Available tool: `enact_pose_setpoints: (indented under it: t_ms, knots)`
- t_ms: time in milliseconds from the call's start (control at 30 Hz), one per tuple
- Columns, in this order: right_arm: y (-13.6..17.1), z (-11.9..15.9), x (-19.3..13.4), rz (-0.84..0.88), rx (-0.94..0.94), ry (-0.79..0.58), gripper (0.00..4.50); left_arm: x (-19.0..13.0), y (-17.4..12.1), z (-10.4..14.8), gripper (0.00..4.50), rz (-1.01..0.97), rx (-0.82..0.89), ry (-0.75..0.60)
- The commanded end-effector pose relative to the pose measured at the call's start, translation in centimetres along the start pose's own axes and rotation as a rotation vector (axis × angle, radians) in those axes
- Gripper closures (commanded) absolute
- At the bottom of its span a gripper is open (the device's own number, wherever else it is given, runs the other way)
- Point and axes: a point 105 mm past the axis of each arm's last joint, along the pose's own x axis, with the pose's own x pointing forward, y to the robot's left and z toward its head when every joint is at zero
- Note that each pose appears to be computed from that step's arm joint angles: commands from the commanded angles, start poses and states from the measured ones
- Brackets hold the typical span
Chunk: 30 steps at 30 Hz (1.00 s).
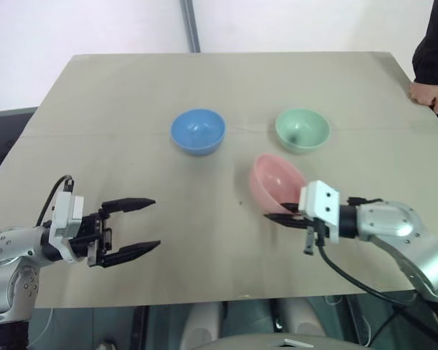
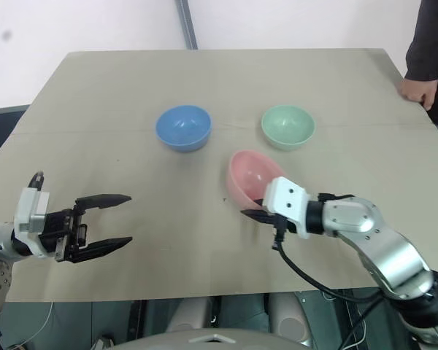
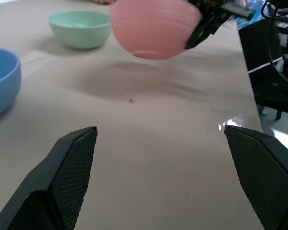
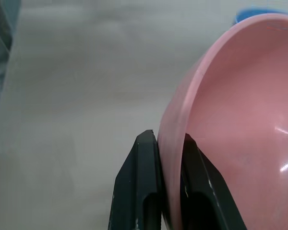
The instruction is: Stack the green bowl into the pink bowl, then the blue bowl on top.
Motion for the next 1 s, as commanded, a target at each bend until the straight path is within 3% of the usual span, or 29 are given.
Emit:
enact_pose_setpoints:
  t_ms: [33,300,433,567,700,800,900,1000]
  knots:
    - [-0.6,0.2,1.4,0.042,-0.073,-0.002,4.47,-0.2,-0.2,1.0,0.00,0.009,0.052,0.005]
    - [0.5,0.1,3.0,0.226,-0.002,-0.055,4.47,-0.2,-0.5,1.9,0.00,0.027,0.069,0.006]
    - [0.9,0.1,3.4,0.265,0.038,-0.082,2.74,0.0,-0.6,2.1,0.00,0.030,0.070,0.006]
    - [-0.7,2.1,2.9,0.174,0.037,-0.160,1.02,0.2,-0.5,2.3,0.00,0.031,0.069,0.002]
    - [-2.4,5.9,0.0,0.113,0.116,-0.299,1.02,1.0,-0.5,2.8,0.00,0.010,0.065,-0.024]
    - [-4.3,7.1,-1.6,0.014,0.115,-0.312,1.02,1.6,-0.3,3.5,0.00,0.002,0.056,-0.063]
    - [-8.0,5.2,-3.0,-0.191,0.080,-0.192,1.02,2.5,-0.2,4.1,0.00,-0.006,0.041,-0.107]
    - [-11.2,0.8,-3.8,-0.340,0.029,0.010,1.02,3.5,0.0,4.6,0.00,0.003,0.037,-0.139]
